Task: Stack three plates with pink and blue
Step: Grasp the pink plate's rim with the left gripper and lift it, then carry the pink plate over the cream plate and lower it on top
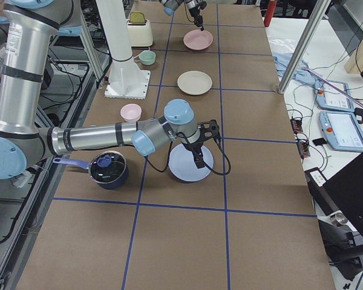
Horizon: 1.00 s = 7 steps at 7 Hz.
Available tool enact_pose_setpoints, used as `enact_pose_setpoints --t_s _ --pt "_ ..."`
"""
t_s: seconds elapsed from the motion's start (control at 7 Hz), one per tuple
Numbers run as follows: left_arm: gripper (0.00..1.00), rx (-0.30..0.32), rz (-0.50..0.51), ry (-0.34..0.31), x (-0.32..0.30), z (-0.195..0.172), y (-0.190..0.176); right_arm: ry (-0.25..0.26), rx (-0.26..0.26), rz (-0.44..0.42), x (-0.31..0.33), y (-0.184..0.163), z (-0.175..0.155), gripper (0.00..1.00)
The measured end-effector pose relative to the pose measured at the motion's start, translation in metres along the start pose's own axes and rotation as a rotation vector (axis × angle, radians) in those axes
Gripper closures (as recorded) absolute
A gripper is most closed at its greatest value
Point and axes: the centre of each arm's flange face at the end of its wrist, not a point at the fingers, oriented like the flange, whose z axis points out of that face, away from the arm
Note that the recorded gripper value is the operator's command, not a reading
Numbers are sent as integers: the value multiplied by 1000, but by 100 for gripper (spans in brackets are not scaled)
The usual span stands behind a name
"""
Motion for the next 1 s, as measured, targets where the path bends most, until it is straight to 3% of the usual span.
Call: enact_pose_setpoints --t_s 0.43,0.71,1.0 --pt "100 -9 -12 48 74 -14 -62 1 -2 1 2 1 2 0" --pt "100 -35 -150 69 173 -15 -135 1 -2 1 4 3 2 0" --pt "100 -100 -261 109 304 12 -165 -1 0 3 4 5 3 0"
